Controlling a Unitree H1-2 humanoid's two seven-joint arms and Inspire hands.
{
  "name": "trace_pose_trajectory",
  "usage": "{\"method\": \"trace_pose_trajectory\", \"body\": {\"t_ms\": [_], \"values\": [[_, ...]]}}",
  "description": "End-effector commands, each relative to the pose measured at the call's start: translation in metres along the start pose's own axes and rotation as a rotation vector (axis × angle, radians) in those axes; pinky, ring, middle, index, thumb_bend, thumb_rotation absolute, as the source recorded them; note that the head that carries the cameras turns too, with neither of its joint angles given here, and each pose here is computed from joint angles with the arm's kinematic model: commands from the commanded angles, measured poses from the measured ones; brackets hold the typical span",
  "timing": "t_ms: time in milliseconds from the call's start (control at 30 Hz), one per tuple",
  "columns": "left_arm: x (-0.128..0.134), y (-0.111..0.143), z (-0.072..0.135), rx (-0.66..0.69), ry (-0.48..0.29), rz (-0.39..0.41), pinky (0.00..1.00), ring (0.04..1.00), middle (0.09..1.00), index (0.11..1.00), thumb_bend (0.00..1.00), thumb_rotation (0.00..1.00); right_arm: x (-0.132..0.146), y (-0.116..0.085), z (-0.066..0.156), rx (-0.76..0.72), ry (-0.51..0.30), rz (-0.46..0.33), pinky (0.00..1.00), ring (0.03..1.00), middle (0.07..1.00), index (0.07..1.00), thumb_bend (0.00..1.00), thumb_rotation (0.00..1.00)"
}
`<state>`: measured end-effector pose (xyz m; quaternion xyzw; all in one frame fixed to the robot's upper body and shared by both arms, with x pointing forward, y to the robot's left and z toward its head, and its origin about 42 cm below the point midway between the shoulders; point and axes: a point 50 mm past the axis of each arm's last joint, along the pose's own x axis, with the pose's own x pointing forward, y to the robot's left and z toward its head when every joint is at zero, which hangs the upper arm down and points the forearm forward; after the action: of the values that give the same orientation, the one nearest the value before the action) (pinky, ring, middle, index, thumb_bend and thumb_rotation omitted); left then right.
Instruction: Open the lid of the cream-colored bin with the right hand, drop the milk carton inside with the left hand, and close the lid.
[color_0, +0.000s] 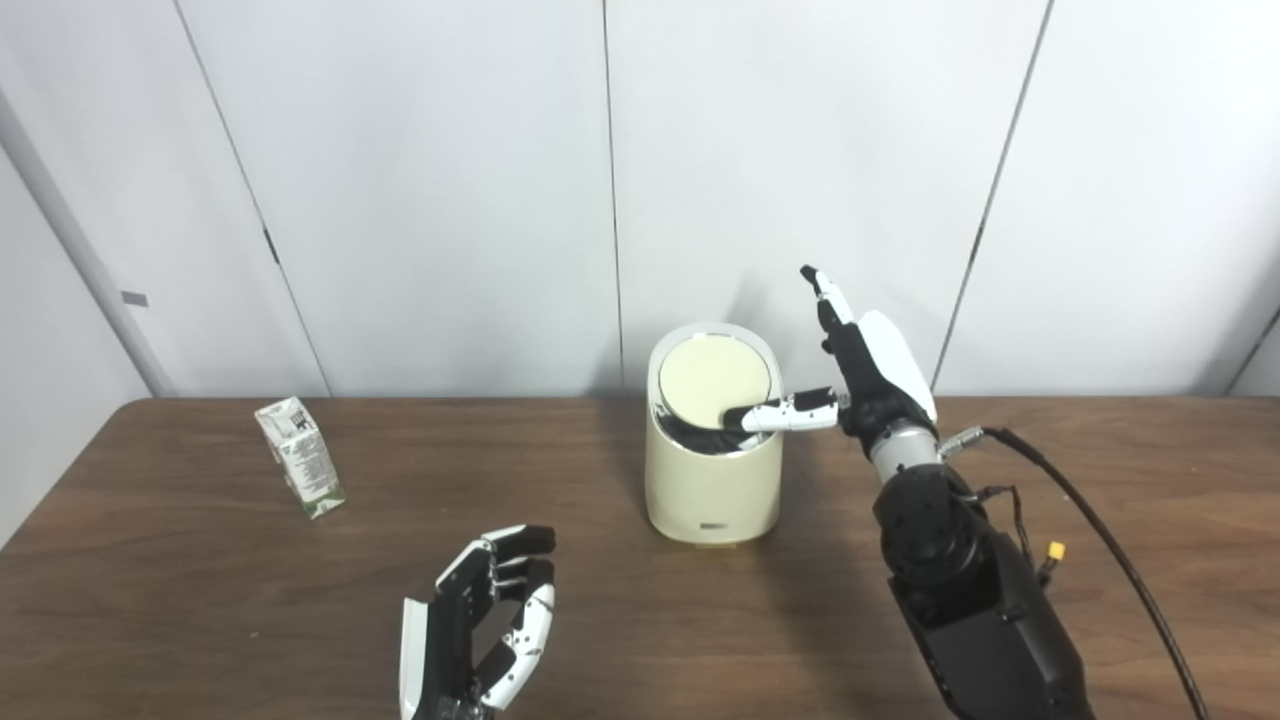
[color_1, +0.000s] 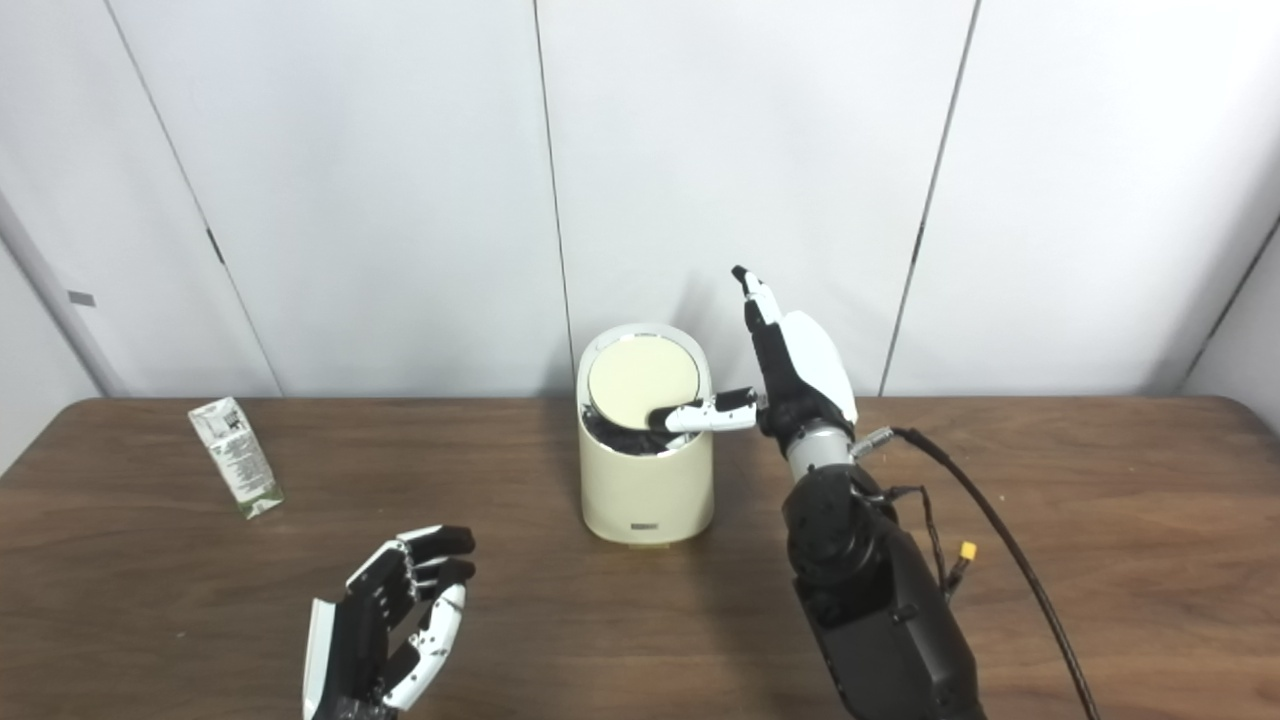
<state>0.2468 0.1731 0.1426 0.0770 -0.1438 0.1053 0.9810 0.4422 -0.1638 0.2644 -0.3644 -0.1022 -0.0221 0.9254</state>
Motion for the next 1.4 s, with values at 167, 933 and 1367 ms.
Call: {"method": "trace_pose_trajectory", "body": {"t_ms": [167, 933, 1367], "values": [[0.005, -0.006, 0.012, -0.010, -0.050, 0.007, 0.53, 0.607, 0.660, 0.654, 0.27, 0.30, 0.010, -0.010, 0.006, -0.027, -0.025, -0.042, 0.85, 0.966, 0.993, 0.985, 0.87, 0.25], [0.004, -0.011, 0.012, -0.001, -0.056, 0.004, 0.52, 0.603, 0.660, 0.656, 0.25, 0.30, 0.022, -0.004, 0.013, -0.069, -0.011, -0.033, 0.86, 0.964, 0.984, 0.978, 0.85, 0.32], [0.004, -0.012, 0.013, -0.003, -0.053, 0.004, 0.52, 0.603, 0.659, 0.655, 0.25, 0.30, 0.021, 0.002, 0.013, -0.062, 0.000, -0.020, 0.89, 0.968, 0.985, 0.975, 0.85, 0.34]]}}
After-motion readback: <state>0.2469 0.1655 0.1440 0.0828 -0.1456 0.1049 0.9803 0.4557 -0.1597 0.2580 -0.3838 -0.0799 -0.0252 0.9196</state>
